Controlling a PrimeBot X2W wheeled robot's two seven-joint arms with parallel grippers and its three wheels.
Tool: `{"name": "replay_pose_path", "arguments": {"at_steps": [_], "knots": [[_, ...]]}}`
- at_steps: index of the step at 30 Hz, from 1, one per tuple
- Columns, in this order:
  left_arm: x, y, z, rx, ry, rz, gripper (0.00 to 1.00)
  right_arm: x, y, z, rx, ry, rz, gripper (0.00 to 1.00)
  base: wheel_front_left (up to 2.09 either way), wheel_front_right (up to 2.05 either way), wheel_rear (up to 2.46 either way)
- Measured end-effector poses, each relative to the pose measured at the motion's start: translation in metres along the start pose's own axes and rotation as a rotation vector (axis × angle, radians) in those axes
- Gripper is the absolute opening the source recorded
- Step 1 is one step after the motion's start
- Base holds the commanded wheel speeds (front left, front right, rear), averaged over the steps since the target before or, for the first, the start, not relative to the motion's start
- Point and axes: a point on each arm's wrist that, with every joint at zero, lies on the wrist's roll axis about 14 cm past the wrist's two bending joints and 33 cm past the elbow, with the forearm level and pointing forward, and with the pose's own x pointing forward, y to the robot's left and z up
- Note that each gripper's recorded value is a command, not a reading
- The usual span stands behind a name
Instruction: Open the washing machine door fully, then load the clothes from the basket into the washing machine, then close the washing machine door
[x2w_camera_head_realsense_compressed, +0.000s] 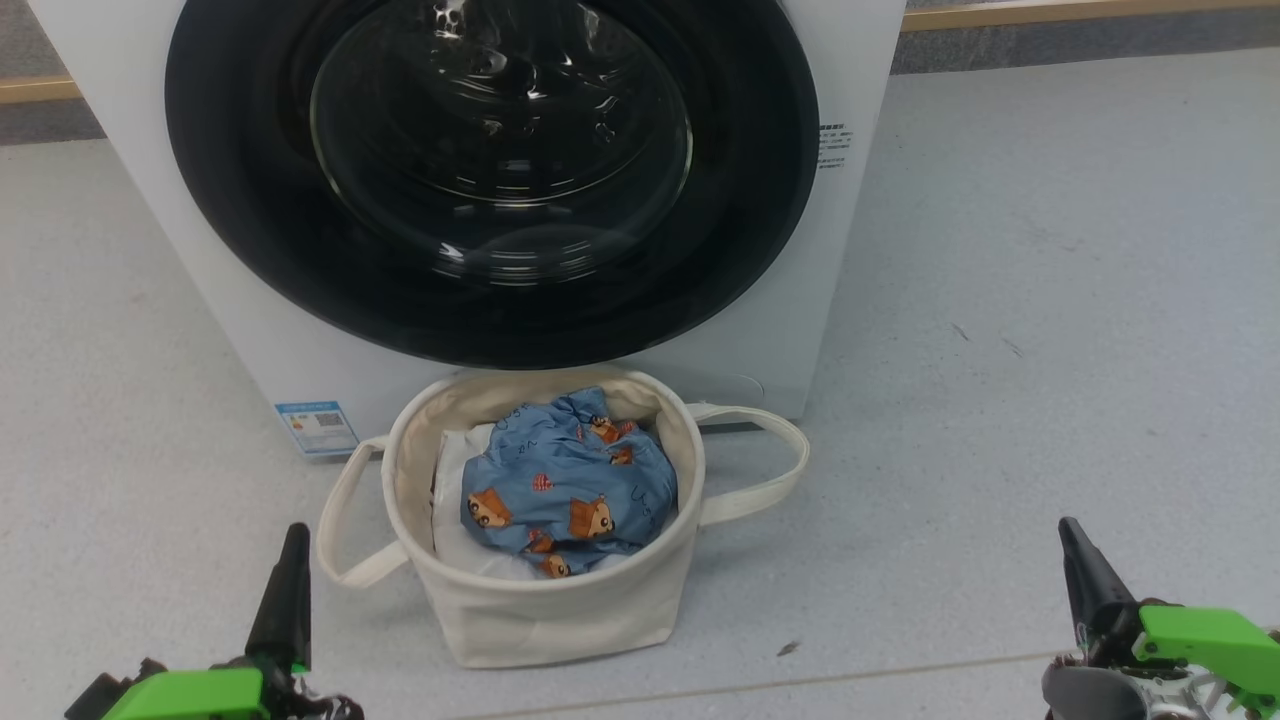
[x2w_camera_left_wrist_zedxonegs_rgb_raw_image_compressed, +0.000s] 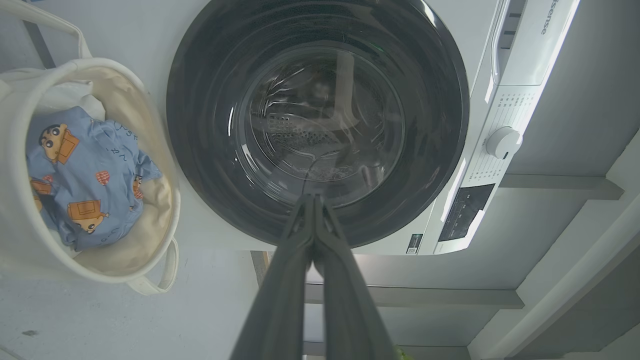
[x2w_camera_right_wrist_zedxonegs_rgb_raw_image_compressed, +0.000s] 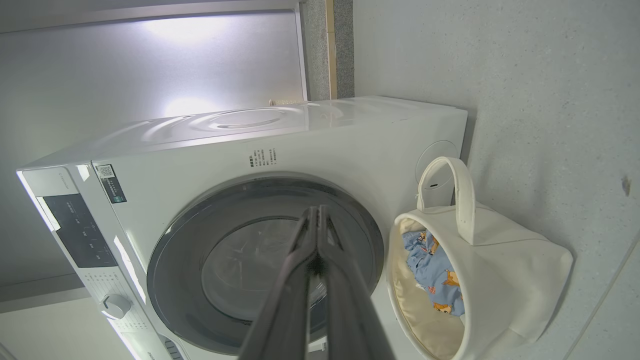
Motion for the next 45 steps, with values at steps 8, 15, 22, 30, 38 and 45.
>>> {"name": "replay_pose_path", "arguments": {"at_steps": [8, 15, 22, 30, 38, 45], "knots": [[0.0, 0.0, 0.0, 0.0, 0.0, 0.0, 0.0, 0.0, 0.0, 0.0001, 0.0, 0.0, 0.0, 0.0, 0.0, 0.0, 0.0], [0.0, 0.0, 0.0, 0.0, 0.0, 0.0, 0.0, 0.0, 0.0, 0.0001, 0.0, 0.0, 0.0, 0.0, 0.0, 0.0, 0.0], [0.0, 0.0, -0.0001, 0.0, 0.0, 0.0, 0.0, 0.0, 0.0, 0.0001, 0.0, 0.0, 0.0, 0.0, 0.0, 0.0, 0.0], [0.0, 0.0, -0.0001, 0.0, 0.0, 0.0, 0.0, 0.0, 0.0, 0.0001, 0.0, 0.0, 0.0, 0.0, 0.0, 0.0, 0.0], [0.0, 0.0, -0.0001, 0.0, 0.0, 0.0, 0.0, 0.0, 0.0, 0.0002, 0.0, -0.001, 0.0, 0.0, 0.0, 0.0, 0.0], [0.0, 0.0, -0.0001, -0.001, 0.0, 0.0, 0.0, 0.0, 0.0, 0.0002, 0.0, -0.001, 0.0, 0.0, 0.0, 0.0, 0.0]]}}
